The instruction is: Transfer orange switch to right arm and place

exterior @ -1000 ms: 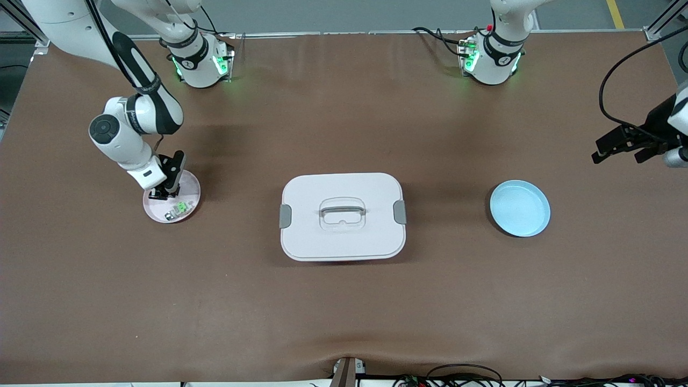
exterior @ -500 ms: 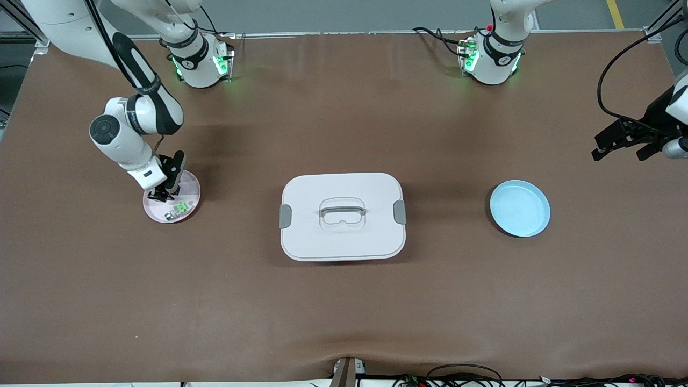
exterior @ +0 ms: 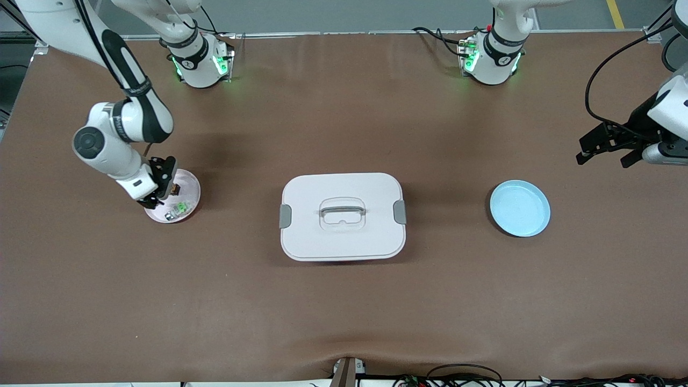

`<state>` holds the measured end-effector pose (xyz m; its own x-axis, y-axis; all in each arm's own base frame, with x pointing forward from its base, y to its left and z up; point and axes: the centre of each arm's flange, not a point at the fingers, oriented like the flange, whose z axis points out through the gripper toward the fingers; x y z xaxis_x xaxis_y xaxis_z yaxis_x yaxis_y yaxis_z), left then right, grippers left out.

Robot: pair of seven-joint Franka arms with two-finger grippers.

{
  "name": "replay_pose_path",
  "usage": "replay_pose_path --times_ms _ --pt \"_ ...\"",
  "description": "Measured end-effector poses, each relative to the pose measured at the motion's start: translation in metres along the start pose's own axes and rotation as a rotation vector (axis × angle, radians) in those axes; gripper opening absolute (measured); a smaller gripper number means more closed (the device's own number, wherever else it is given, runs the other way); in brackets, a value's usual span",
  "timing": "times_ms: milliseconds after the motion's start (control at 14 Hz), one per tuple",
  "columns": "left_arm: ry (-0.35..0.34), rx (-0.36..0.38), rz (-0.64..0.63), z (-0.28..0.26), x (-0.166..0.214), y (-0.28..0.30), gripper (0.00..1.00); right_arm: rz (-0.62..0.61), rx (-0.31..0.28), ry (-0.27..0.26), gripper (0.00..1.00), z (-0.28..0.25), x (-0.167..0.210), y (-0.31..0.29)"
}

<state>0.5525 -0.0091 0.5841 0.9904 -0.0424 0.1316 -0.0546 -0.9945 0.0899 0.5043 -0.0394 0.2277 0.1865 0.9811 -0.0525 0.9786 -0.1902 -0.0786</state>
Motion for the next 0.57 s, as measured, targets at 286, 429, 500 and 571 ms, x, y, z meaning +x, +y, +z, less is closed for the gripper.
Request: replay_pose_path --times_ms 286,429,500,571 --pt "0.017 0.031 0.015 -0.006 0.012 -0.001 1.00 0.068 0.111 -0.016 1.00 -0.104 -0.004 0.040" --pt "0.041 0.037 0.018 -0.016 0.023 0.000 1.00 0.129 0.132 -0.026 1.00 -0.145 -0.008 0.050" --pt "0.051 0.038 0.020 -0.023 0.026 0.001 1.00 0.164 0.137 -0.029 1.00 -0.159 -0.010 0.054" --pt "0.051 0.038 0.015 -0.031 0.027 0.003 1.00 0.213 0.141 -0.034 1.00 -0.170 -0.012 0.055"
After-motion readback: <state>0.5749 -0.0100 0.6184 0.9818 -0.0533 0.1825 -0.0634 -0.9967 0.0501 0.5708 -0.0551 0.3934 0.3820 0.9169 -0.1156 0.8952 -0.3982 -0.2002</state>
